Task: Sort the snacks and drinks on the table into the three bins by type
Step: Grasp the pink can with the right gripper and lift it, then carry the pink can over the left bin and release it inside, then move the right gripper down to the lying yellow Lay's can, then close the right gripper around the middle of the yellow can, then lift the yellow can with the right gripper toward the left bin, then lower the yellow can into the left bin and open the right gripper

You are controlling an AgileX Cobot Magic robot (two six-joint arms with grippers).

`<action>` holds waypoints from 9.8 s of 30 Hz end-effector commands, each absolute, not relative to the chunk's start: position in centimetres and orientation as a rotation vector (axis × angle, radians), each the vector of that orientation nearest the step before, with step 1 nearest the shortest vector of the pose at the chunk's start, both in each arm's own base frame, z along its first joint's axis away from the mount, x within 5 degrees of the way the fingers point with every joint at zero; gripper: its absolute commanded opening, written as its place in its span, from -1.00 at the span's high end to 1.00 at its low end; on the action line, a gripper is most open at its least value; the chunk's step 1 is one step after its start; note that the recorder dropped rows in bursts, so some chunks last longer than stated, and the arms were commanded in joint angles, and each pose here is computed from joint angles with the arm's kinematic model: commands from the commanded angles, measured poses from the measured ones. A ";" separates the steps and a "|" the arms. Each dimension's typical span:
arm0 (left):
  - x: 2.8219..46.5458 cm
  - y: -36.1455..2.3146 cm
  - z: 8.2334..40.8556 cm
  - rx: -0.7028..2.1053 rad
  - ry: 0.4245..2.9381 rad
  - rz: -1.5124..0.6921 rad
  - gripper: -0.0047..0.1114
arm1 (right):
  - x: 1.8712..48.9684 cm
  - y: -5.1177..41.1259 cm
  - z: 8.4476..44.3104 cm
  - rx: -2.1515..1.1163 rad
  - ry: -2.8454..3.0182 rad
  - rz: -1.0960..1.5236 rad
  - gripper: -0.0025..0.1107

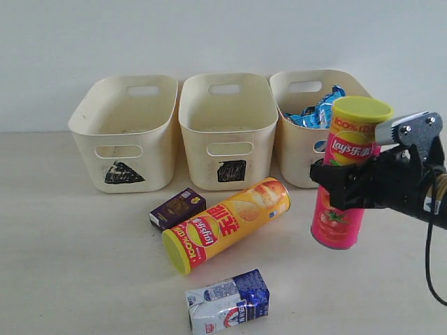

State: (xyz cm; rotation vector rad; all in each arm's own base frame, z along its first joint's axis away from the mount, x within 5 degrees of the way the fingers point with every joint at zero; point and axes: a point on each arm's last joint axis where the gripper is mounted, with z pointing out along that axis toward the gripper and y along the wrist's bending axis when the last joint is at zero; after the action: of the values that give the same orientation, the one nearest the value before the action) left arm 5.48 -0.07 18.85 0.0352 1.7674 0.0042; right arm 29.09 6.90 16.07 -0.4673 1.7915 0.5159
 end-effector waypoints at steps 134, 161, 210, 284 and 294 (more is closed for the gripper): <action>5.5 -0.1 18.8 0.021 1.761 -0.008 0.84 | 33.5 36.4 26.0 -2.007 1.855 0.348 0.96; 5.5 -0.1 18.8 0.021 1.761 -0.008 0.84 | 34.4 27.4 22.5 -2.583 1.536 -0.054 0.23; 5.5 -0.1 18.8 0.021 1.761 -0.008 0.84 | 37.2 28.6 14.2 -2.633 1.432 -0.184 0.88; 5.5 -0.1 18.8 0.021 1.761 -0.008 0.84 | 40.2 41.6 28.6 -0.808 1.360 0.358 0.94; 5.5 -0.1 18.8 0.021 1.761 -0.008 0.84 | 43.5 40.3 25.7 -0.689 1.430 0.395 0.93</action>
State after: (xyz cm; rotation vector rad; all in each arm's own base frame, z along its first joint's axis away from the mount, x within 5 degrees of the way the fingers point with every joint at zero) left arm 5.48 -0.07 18.85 0.0352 1.7674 0.0042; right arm 42.44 41.36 25.29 -0.7545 1.4245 0.3825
